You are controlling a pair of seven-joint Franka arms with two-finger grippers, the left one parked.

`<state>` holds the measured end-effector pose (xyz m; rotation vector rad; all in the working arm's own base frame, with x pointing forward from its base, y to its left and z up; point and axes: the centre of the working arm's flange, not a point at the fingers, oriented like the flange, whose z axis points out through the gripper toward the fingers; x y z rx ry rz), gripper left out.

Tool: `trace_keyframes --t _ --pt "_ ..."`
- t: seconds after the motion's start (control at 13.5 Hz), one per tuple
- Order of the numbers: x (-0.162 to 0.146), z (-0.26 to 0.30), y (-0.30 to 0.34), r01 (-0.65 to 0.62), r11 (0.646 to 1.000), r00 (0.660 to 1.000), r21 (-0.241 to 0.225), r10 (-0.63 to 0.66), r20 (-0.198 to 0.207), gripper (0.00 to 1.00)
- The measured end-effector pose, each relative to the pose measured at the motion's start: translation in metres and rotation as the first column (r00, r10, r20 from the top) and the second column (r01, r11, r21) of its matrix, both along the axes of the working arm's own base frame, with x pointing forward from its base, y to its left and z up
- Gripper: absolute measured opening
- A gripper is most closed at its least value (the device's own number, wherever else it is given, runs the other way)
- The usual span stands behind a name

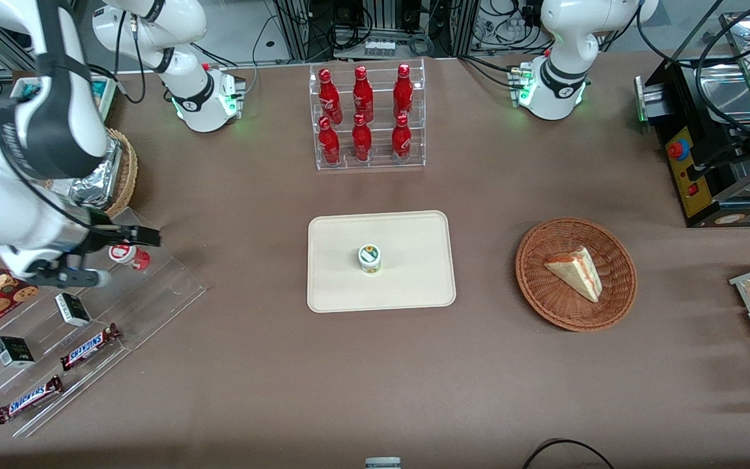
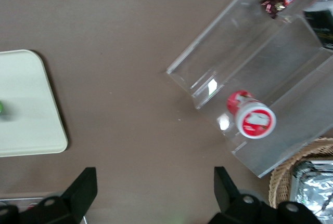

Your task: Place green gum on tray

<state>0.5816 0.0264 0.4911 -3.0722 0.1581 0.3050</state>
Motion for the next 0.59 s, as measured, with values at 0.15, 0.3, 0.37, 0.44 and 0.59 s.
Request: trace_keyframes --t 0.15,0.3,0.37,0.44,0.59 --pt "-0.012 0.017 -0.022 0.031 0.999 0.999 0.007 -0.031 0.023 1.0" --pt "-0.024 0.035 -0.038 0.05 0.999 0.998 0.014 -0.05 0.044 1.0" --pt "-0.03 0.042 -0.044 0.055 0.998 0.997 0.016 -0.055 0.05 1.0" --pt "-0.035 0.049 -0.048 0.059 0.998 0.997 0.017 -0.06 0.055 1.0" --pt "-0.043 0.062 -0.054 0.065 0.998 0.996 0.019 -0.066 0.061 1.0"
